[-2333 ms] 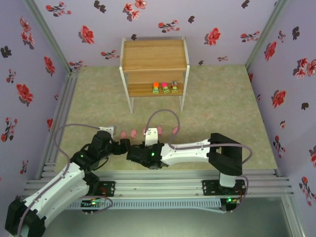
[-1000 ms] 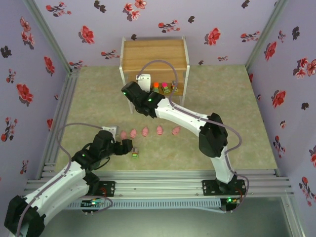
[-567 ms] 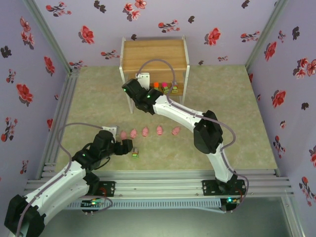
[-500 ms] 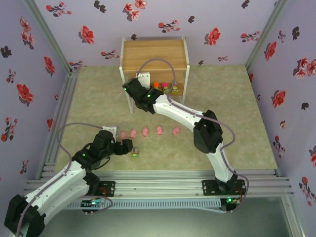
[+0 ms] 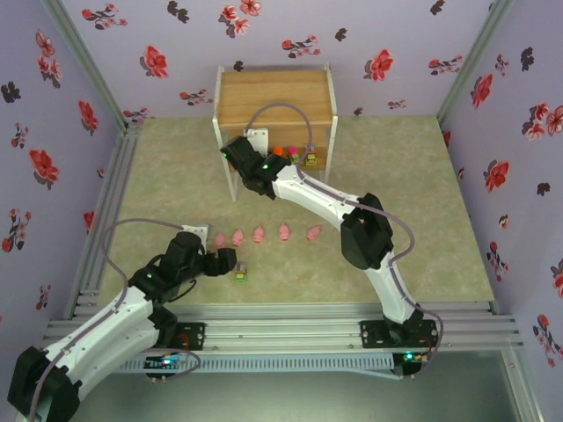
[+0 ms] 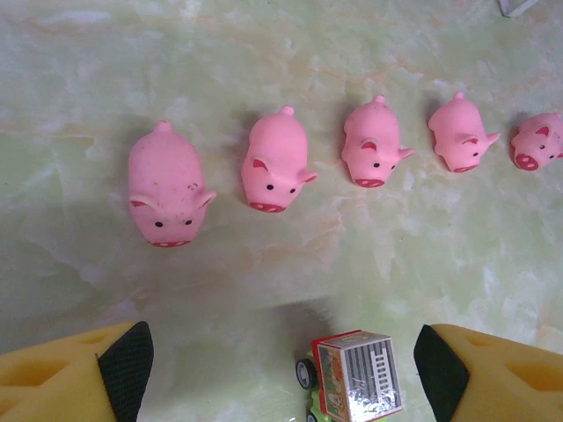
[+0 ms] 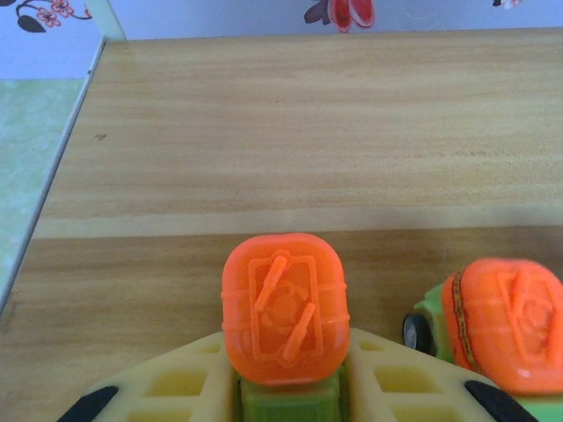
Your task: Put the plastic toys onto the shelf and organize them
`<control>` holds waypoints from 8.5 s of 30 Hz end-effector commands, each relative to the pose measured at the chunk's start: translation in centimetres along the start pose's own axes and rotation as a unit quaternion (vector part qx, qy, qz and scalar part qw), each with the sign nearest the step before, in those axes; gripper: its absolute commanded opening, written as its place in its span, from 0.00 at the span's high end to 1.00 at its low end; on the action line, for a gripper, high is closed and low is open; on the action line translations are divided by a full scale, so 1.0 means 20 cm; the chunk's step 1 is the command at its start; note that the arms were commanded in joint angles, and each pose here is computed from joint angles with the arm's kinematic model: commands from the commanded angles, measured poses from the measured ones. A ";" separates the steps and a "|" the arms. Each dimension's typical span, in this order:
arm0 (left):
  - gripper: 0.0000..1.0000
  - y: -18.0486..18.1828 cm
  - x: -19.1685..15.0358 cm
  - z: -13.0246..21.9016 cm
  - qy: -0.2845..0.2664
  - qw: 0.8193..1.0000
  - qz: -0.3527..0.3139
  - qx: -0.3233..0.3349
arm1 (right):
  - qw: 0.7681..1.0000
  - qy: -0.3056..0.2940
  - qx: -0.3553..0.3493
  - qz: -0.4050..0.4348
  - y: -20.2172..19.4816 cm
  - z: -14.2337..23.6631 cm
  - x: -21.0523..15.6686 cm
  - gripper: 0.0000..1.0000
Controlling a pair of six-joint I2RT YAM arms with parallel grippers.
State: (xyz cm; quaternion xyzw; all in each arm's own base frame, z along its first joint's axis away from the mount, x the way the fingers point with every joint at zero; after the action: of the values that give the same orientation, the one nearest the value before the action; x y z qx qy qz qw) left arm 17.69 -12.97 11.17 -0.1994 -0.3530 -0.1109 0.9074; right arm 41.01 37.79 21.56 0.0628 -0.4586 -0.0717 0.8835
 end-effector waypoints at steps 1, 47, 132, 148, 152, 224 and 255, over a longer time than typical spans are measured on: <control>0.18 -0.02 0.02 0.00 -0.008 1.000 -0.015 -0.008 | 1.000 -0.007 -0.006 -0.001 -0.02 -0.02 0.05 0.99; 0.18 -0.02 0.02 0.01 -0.010 1.000 -0.017 -0.006 | 0.999 -0.045 0.020 -0.001 -0.04 0.27 0.10 0.79; 0.23 -0.29 -0.36 -0.13 -0.089 0.977 -0.088 0.171 | 0.998 -0.022 -0.010 0.058 -1.21 0.77 -0.61 0.63; 0.34 -0.28 -0.42 -0.27 -0.058 0.974 -0.118 0.185 | 0.998 -0.021 -0.014 0.054 -1.22 0.77 -0.61 0.63; 0.36 -0.27 -0.44 -0.30 -0.052 0.975 -0.110 0.187 | 0.998 -0.022 -0.014 0.054 -1.23 0.77 -0.61 0.63; 0.74 -0.43 1.04 -0.15 -0.095 0.967 -0.118 0.206 | 1.000 0.010 0.005 0.008 -1.31 0.69 -0.51 0.63; 0.74 -0.23 1.21 -0.42 -0.149 0.942 -0.091 0.288 | 1.000 0.015 0.010 -0.009 -1.34 0.69 -0.51 0.63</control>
State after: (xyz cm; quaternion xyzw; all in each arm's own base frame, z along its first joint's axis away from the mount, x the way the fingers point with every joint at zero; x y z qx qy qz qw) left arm 37.59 -22.41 22.29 0.0799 -0.4991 -0.0700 0.8600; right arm 22.10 12.97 17.04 0.0759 -0.4479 -0.0708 0.8880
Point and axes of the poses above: each hand's point on the last joint's axis, 136 mm out from that joint toward the fingers, its own z axis back along the fingers, its own y axis along the line the jaws close on, x = y × z, the point moved 4 cm from there along z, back along the fingers, and after that the axes turned 10 degrees about -z, right-handed, at the moved point
